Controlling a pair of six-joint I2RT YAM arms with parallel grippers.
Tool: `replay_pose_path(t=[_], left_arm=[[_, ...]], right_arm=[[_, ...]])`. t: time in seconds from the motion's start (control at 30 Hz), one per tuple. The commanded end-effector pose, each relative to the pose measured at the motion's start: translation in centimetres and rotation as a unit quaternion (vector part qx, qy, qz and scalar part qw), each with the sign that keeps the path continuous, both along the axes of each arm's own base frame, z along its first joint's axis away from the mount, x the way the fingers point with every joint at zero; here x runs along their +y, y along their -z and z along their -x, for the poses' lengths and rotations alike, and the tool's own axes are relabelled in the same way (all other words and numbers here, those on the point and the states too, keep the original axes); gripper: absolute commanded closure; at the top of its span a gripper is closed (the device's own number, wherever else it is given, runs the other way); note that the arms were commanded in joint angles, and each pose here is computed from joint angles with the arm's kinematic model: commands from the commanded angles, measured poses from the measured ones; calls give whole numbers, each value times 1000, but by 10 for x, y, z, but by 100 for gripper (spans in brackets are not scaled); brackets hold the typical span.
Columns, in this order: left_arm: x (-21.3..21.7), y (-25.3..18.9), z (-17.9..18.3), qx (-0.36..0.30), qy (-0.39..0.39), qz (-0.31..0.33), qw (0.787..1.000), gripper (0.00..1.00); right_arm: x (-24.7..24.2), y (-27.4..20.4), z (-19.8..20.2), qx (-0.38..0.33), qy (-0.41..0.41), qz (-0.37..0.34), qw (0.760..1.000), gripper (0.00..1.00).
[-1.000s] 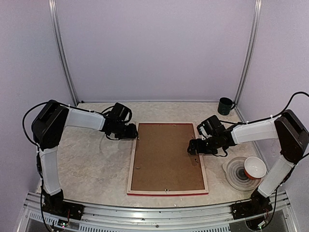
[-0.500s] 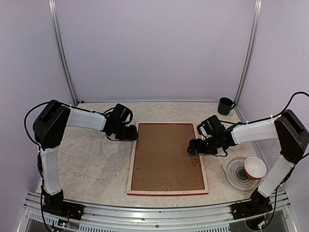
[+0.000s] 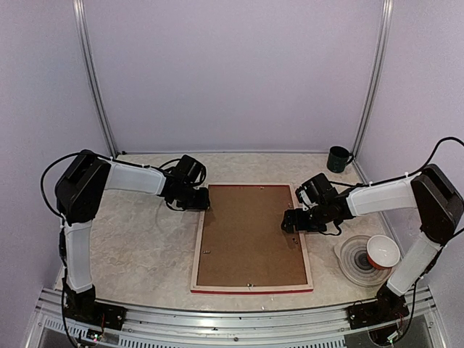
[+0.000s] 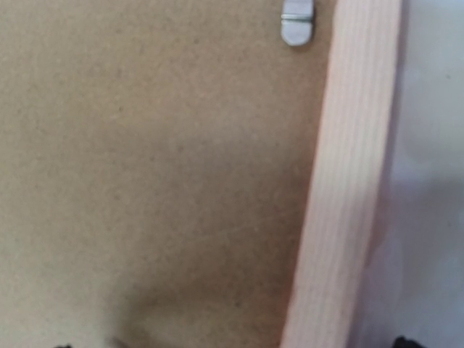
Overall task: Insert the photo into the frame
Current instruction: Press the fastener onto the backboard.
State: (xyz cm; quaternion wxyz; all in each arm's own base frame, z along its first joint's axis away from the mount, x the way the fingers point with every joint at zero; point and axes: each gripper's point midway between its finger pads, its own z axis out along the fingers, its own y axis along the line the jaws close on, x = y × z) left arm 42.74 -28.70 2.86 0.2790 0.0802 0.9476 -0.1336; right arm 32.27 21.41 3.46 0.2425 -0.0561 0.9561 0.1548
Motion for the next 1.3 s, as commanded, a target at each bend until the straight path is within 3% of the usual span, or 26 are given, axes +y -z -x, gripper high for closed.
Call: replay_pose_path(t=[0.0, 0.2, 0.57, 0.87, 1.27], left_arm=[[6, 6, 2, 2, -3, -30, 1000, 57], [-5, -16, -4, -30, 8, -14, 999, 53], [-2, -27, -2, -54, 0, -47, 997, 53], [-2, -55, -1, -96, -6, -24, 995, 53], [-4, -26, 5, -44, 5, -46, 998, 54]], right_arm=[[-1, 3, -4, 1, -1, 2, 1000, 4], [0, 5, -3, 3, -1, -1, 1000, 4], [-2, 8, 0, 5, 0, -1, 1000, 4], [-2, 8, 1, 6, 0, -2, 1000, 4], [-2, 8, 2, 5, 1, -3, 1000, 4]])
